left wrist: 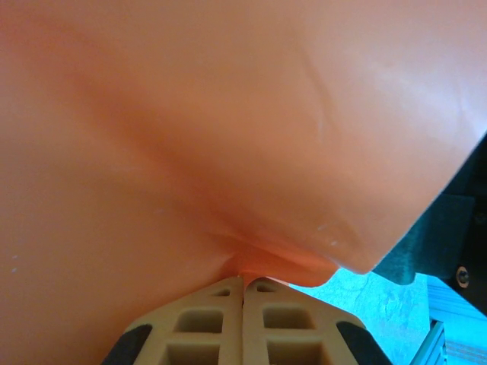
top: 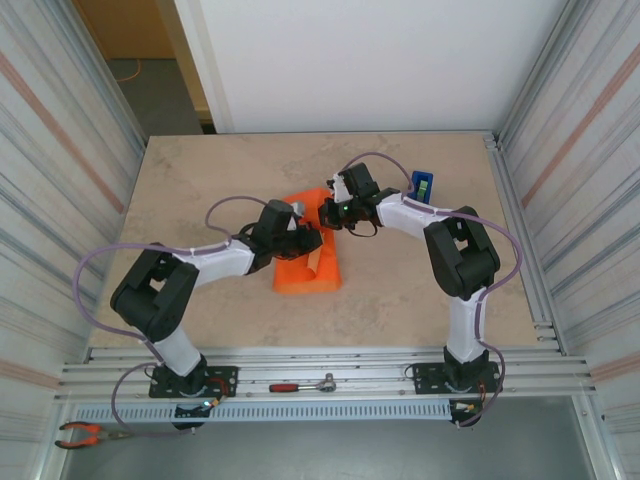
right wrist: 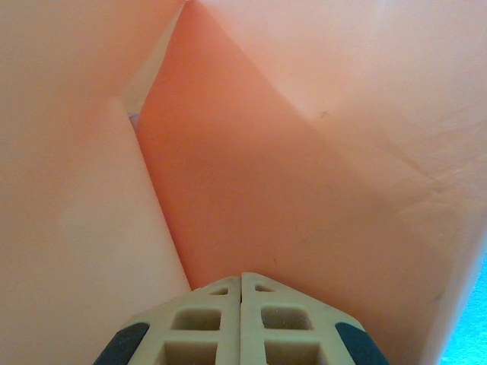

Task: Wrap the gift box in paper
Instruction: Second fold the wrapping paper around the gift box.

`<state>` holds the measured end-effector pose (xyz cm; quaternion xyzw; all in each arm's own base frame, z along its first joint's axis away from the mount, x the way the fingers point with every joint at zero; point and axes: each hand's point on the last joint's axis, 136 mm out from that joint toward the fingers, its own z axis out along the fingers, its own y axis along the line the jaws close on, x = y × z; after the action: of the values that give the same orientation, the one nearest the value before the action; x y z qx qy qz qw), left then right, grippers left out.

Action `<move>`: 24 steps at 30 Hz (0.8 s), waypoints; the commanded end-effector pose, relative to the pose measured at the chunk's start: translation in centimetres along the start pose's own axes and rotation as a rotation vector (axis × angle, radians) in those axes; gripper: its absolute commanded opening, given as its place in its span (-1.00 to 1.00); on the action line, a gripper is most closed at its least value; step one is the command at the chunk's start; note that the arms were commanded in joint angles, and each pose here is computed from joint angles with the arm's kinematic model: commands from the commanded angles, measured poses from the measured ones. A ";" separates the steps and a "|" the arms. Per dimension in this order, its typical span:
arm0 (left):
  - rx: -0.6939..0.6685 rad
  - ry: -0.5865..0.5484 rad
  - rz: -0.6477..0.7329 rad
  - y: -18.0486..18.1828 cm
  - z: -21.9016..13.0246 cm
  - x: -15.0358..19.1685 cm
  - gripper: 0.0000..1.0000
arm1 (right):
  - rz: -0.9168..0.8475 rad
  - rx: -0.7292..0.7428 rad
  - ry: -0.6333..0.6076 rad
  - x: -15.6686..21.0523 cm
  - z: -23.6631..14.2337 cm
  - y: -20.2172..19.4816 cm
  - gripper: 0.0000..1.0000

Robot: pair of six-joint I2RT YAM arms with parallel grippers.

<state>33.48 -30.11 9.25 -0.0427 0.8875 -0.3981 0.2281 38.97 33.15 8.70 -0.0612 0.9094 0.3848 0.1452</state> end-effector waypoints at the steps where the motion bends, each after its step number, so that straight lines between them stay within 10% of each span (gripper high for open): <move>1: -0.080 0.057 -0.049 3.4 1.5 3.0 -1.00 | 0.095 0.073 0.113 3.1 1.1 -2.8 -1.00; 6: -0.111 0.074 -0.059 4.4 1.7 3.6 -1.00 | 0.109 0.002 0.019 -1.0 -2.8 -0.7 -0.99; 18: -0.132 0.083 -0.056 4.8 1.7 3.8 -1.00 | 0.156 0.049 -0.135 -3.6 -8.1 -1.7 0.21; 24: -0.141 0.087 -0.048 4.9 1.7 3.8 -1.00 | 0.134 0.051 -0.085 -2.6 -5.9 -1.1 0.41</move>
<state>33.94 -30.93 9.49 -0.0441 0.8736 -0.4191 0.2434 41.02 27.29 13.75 0.0258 0.9070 0.3829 0.1735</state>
